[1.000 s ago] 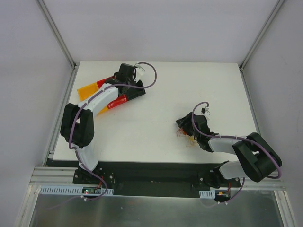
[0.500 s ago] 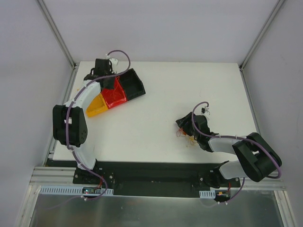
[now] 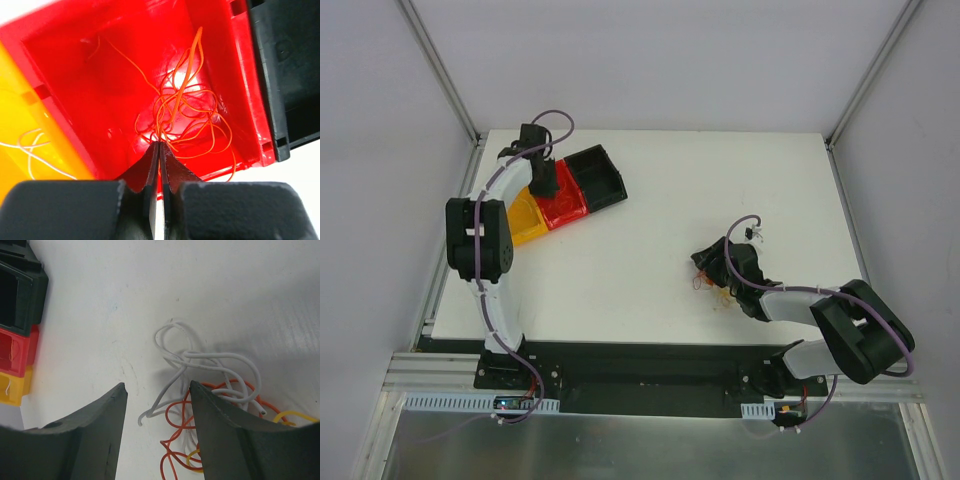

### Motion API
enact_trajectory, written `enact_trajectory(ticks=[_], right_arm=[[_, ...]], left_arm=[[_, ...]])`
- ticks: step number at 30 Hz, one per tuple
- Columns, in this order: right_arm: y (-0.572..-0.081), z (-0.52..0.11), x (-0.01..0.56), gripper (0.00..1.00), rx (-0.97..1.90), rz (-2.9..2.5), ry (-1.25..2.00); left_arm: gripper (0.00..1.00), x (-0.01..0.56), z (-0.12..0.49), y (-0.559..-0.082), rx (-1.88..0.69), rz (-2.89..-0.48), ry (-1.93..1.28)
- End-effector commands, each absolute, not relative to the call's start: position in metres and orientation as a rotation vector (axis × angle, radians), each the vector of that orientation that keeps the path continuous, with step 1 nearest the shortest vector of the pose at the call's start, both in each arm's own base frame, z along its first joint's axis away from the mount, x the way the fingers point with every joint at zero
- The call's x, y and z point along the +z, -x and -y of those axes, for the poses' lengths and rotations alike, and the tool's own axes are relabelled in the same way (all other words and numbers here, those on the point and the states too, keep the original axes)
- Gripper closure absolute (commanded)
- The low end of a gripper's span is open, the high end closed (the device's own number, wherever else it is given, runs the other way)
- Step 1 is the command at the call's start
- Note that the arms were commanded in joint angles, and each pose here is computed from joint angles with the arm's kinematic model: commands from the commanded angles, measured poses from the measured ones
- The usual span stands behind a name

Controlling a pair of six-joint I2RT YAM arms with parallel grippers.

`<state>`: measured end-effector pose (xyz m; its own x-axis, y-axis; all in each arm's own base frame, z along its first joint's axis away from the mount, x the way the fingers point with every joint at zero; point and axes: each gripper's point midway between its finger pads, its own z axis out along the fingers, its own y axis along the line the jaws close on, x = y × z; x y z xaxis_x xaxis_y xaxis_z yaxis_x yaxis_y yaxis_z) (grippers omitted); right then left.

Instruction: Untangle the cables

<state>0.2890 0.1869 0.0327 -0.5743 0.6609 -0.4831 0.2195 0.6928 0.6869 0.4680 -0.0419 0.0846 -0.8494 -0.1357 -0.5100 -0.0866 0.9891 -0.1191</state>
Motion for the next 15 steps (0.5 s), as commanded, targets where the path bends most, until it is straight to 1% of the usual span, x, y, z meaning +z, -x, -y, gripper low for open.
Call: enact_trajectory(ticks=[1, 5, 6, 8, 11, 13, 15], right_arm=[[-0.290, -0.188, 0.029, 0.43, 0.730, -2.167, -0.657], [-0.290, -0.188, 0.030, 0.43, 0.731, -2.163, -0.658], [-0.290, -0.188, 0.030, 0.43, 0.729, -2.165, -0.656], [-0.290, -0.188, 0.031, 0.43, 0.728, -2.162, -0.652], [-0.290, -0.189, 0.032, 0.43, 0.732, -2.162, -0.638], [-0.290, -0.189, 0.033, 0.43, 0.735, -2.164, -0.627], [-0.290, -0.192, 0.036, 0.43, 0.747, -2.165, -0.598]], left_arm=[[1.00, 0.088, 0.044, -0.464, -0.153, -2.649, 0.338], [1.00, 0.090, 0.051, -0.473, -0.206, -2.662, 0.355], [0.97, 0.092, 0.051, -0.475, -0.209, -2.662, 0.361], [0.79, 0.103, 0.051, -0.477, -0.206, -2.639, 0.369], [0.56, 0.130, 0.048, -0.473, -0.202, -2.578, 0.385], [0.46, 0.153, 0.048, -0.469, -0.210, -2.528, 0.383], [0.41, 0.177, 0.048, -0.463, -0.225, -2.479, 0.369]])
